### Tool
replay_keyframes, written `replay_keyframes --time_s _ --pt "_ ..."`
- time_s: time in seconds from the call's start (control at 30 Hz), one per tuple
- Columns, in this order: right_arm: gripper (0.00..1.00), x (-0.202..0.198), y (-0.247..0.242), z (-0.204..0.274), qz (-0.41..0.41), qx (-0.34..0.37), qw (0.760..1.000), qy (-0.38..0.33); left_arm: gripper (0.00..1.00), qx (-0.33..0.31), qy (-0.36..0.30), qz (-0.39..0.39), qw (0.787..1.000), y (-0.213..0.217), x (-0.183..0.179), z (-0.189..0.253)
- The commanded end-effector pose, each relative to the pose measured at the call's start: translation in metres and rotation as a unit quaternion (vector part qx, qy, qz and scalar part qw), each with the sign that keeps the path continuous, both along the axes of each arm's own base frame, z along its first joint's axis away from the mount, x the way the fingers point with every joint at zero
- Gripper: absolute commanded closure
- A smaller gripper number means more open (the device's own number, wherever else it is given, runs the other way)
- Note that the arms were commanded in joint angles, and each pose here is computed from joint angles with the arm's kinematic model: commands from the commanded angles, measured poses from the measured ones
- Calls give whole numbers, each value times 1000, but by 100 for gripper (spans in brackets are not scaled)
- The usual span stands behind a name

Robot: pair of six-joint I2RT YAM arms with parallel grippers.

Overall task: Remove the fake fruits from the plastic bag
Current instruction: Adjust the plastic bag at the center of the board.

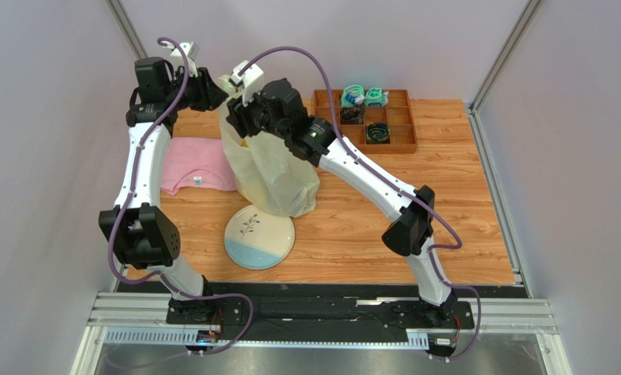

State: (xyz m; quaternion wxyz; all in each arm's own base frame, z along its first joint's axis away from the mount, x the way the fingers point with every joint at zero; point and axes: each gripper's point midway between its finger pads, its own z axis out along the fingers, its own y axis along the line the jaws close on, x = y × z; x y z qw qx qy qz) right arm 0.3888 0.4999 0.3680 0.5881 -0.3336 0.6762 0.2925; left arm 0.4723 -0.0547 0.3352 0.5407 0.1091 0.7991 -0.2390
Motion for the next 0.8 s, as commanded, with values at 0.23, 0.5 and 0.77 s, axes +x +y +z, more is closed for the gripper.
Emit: replay_keyframes --time_s 0.23,0.5,0.77 --pt "53 59 -37 36 -46 35 997 -60 98 -16 -53 -22 998 -5 16 42" --pt "47 38 -22 22 -18 31 999 -25 100 -30 -44 -29 998 -10 6 37" --pt "39 43 -17 9 -54 19 998 -25 100 -42 -59 -26 997 -12 -5 56"
